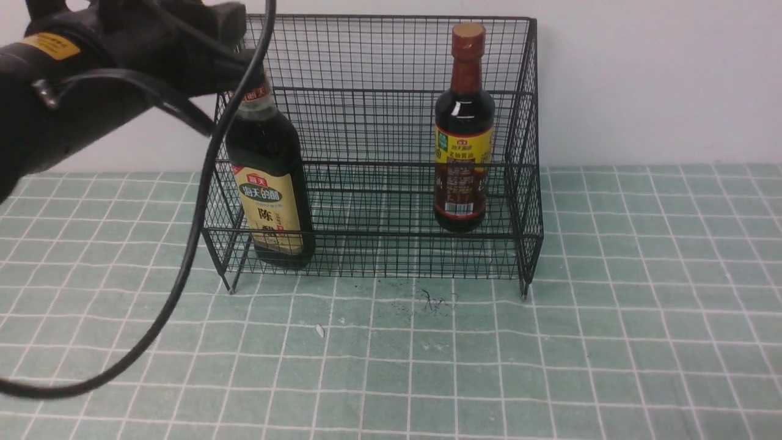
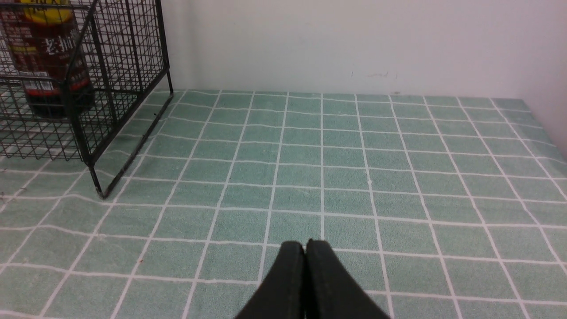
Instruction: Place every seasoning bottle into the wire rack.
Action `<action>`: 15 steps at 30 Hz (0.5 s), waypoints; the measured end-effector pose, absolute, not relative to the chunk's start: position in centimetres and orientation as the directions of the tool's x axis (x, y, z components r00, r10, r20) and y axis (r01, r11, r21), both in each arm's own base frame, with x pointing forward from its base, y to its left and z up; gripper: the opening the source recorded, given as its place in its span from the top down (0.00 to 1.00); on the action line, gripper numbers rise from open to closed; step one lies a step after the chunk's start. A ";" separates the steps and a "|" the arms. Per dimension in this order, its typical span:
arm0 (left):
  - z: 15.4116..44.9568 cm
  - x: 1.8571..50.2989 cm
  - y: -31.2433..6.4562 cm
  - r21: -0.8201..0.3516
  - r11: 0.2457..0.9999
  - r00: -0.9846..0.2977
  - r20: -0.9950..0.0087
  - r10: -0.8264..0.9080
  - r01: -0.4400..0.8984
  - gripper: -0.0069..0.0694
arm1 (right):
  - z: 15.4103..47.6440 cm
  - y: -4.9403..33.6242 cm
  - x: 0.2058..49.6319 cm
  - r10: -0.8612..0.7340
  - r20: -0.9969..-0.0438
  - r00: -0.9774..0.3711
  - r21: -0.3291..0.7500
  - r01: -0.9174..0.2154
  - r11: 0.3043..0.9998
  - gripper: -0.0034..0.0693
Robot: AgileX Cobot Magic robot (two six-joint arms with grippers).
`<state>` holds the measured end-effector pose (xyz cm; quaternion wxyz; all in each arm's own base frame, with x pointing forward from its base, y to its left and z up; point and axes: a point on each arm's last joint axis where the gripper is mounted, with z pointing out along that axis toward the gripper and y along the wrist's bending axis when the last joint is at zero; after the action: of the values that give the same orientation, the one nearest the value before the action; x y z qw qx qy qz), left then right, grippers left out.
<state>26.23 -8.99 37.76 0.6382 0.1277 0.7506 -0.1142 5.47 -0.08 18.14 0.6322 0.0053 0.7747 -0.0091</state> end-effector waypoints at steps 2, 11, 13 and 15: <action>38.0 24.7 -8.7 -0.010 0.921 -0.222 -0.971 0.083 0.391 0.85 | 18.1 -0.1 5.5 -0.003 -0.980 -0.201 -0.007 0.020 1.000 0.97; 38.5 19.2 -7.0 -0.097 0.879 -0.425 -0.896 0.127 0.468 0.92 | 18.1 -0.1 5.5 -0.003 -0.980 -0.201 -0.007 0.020 1.000 0.97; 38.6 18.4 -6.8 -0.099 0.876 -0.425 -0.896 0.128 0.471 0.92 | 18.1 -0.1 5.5 -0.003 -0.980 -0.201 -0.007 0.020 1.000 0.97; 38.5 16.9 -6.5 -0.099 0.875 -0.415 -0.901 0.123 0.474 0.92 | 18.1 -0.1 5.5 -0.003 -0.980 -0.201 -0.007 0.020 1.000 0.97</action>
<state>16.93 -6.54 38.50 0.5094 0.1811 0.8234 -0.1723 5.47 -0.08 18.14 0.6322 0.0053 0.7747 -0.0091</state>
